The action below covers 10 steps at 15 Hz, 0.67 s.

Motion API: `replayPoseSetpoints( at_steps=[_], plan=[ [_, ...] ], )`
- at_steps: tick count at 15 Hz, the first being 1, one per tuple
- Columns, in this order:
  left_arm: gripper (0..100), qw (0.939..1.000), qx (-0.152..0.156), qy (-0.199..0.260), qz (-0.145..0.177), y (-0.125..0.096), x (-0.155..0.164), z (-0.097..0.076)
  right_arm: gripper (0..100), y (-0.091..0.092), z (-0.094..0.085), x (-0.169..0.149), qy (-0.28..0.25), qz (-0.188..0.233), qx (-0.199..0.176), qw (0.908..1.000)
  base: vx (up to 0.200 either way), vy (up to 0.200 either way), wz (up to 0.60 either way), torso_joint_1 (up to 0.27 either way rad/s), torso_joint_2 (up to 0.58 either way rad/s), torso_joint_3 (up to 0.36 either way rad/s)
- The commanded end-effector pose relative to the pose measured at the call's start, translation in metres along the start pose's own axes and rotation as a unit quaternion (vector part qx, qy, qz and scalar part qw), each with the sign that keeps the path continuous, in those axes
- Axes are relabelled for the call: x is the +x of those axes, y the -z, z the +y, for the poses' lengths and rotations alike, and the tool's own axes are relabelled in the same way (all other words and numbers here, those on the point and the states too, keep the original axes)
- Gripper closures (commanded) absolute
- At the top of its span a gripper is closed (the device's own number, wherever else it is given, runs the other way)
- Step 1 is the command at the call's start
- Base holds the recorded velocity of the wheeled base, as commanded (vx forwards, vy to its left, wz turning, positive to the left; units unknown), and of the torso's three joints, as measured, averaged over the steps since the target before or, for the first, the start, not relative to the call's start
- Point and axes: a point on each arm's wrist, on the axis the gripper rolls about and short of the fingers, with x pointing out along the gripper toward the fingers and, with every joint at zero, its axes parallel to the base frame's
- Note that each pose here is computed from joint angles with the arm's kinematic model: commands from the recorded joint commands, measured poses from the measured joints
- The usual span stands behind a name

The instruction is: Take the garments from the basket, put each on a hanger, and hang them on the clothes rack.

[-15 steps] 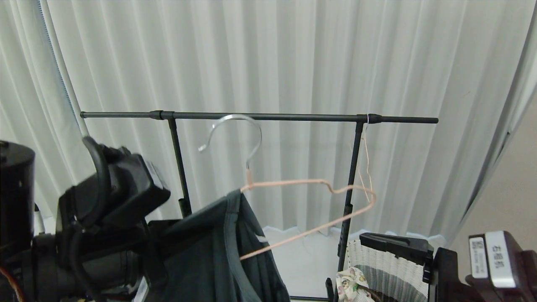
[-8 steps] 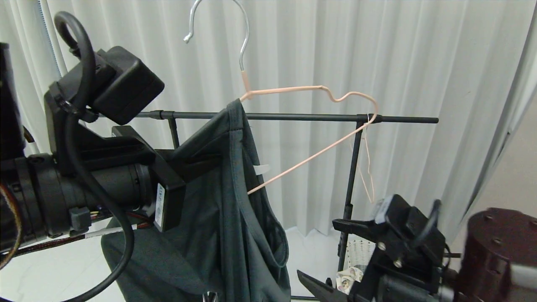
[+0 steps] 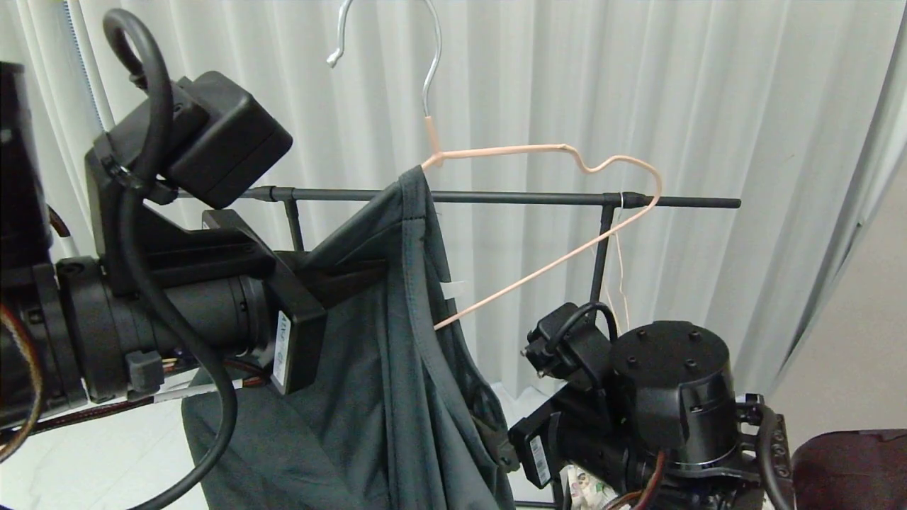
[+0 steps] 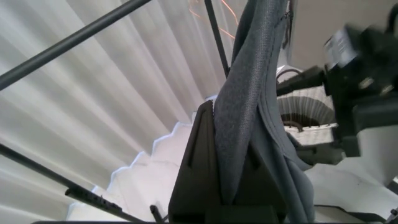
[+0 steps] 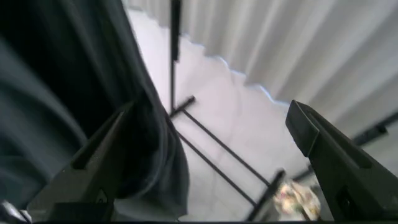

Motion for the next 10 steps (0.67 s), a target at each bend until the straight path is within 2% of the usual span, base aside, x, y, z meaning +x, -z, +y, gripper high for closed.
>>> replayPoseSetpoints(
  at_steps=[1,2,5,7,10],
  plan=[
    [100,1.0000,-0.001,-0.002,0.001,0.002,-0.003,0.000,0,0.012,-0.008,0.003,0.043,0.024,-0.007,0.9988,0.000,0.000,0.00,0.000,0.00,0.000],
    [100,1.0000,-0.001,-0.002,0.004,0.004,-0.005,-0.001,0,0.014,-0.016,0.003,0.071,0.027,-0.004,0.9971,0.000,0.000,0.00,0.000,0.00,0.000],
    [100,0.9982,0.000,-0.020,0.056,0.037,-0.010,-0.007,0,0.000,-0.067,-0.010,0.182,0.007,0.028,0.9828,0.000,0.000,0.00,0.000,0.00,0.000],
    [100,0.9972,0.002,-0.012,0.073,0.053,-0.016,-0.011,0,-0.008,-0.094,-0.021,0.225,0.000,0.039,0.9735,0.000,0.000,0.00,0.000,0.00,0.000],
    [100,0.9955,0.004,0.003,0.094,0.073,-0.024,-0.017,0,-0.013,-0.126,-0.034,0.275,-0.005,0.051,0.9600,0.000,0.000,0.00,0.000,0.00,0.000]
  ],
)
